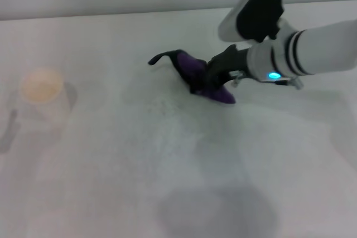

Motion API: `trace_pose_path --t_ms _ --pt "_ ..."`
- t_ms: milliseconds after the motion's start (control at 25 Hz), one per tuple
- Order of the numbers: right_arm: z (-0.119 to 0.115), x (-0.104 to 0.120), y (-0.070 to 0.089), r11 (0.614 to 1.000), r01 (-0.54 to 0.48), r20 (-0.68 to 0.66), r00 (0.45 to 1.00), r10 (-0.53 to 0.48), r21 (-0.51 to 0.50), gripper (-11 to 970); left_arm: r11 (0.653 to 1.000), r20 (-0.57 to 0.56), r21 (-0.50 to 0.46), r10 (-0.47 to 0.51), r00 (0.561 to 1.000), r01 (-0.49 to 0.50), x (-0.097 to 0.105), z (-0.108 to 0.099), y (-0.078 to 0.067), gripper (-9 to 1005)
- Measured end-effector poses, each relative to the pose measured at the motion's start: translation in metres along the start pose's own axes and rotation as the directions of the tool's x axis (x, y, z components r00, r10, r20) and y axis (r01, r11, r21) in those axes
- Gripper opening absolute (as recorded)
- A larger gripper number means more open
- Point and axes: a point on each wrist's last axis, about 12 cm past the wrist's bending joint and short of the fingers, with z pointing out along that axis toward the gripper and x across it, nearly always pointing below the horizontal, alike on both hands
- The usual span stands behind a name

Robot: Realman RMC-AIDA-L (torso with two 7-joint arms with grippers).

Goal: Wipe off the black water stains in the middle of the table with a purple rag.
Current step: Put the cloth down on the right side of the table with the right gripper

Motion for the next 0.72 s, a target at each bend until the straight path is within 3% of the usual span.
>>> trace_pose_path --t_ms 280,640,720 --pt "-0.019 0.005 -0.007 0.999 0.042 0.019 0.999 -0.041 -0.026 113 1.0 0.004 0.004 0.008 1.0 -0.008 -0.002 0.002 0.001 887" --pt "-0.016 0.007 -0.005 0.997 0.079 -0.021 0.997 -0.08 -0.026 122 1.0 0.01 0.009 0.013 1.0 -0.013 -0.003 0.004 0.001 887" --pt "-0.016 0.007 -0.005 0.997 0.077 -0.018 0.997 -0.078 -0.017 176 1.0 0.01 0.009 0.013 1.0 -0.013 -0.004 0.004 0.001 887"
